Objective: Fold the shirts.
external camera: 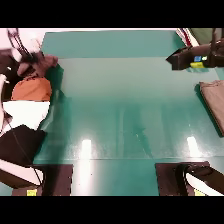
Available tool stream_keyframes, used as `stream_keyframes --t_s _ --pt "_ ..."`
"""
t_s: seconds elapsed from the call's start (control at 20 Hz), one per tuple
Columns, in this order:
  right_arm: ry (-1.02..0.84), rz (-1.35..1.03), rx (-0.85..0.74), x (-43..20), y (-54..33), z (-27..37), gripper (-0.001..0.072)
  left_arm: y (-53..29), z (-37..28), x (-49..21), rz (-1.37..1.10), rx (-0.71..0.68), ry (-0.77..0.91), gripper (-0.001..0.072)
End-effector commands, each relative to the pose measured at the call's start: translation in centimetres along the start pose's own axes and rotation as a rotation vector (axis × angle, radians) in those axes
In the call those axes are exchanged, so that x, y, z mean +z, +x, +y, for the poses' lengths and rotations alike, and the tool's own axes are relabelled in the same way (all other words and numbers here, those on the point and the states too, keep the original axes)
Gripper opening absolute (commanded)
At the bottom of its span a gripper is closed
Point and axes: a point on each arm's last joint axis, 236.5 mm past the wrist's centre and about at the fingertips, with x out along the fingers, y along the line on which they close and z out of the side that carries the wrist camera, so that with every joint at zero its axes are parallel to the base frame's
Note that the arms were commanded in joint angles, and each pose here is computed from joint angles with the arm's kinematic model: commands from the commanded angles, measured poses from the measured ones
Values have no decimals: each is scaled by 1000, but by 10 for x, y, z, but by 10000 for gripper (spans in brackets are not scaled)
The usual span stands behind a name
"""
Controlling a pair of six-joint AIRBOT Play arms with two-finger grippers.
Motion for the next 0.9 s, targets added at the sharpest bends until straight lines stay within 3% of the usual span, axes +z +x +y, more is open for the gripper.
stream_keyframes --t_s 0.0,0.1,0.25,0.4,0.65,0.7,0.75,0.8,0.85 --pt "-25 -147 -9 47 -37 5 16 -152 -54 119 -295 -93 133 24" --pt "-47 -227 -15 73 -63 10 15 -251 -87 149 -423 -170 186 24" --pt "-72 -326 -18 101 -98 18 16 -343 -129 135 -444 -307 235 23" --pt "-91 -386 -28 116 -122 22 16 -355 -185 78 -261 -468 299 23" --pt "-105 -386 -29 117 -138 26 16 -358 -357 -62 86 -879 455 27" --pt "-104 -375 -28 114 -138 26 16 -360 -387 -91 136 -946 500 112" --pt "-104 -354 -27 109 -136 26 16 -361 -415 -119 187 -1006 515 485" --pt "-105 -332 -27 104 -134 26 16 -356 -430 -136 227 -1031 509 635" --pt "-105 -317 -25 101 -133 26 16 -347 -434 -145 258 -1026 505 636"
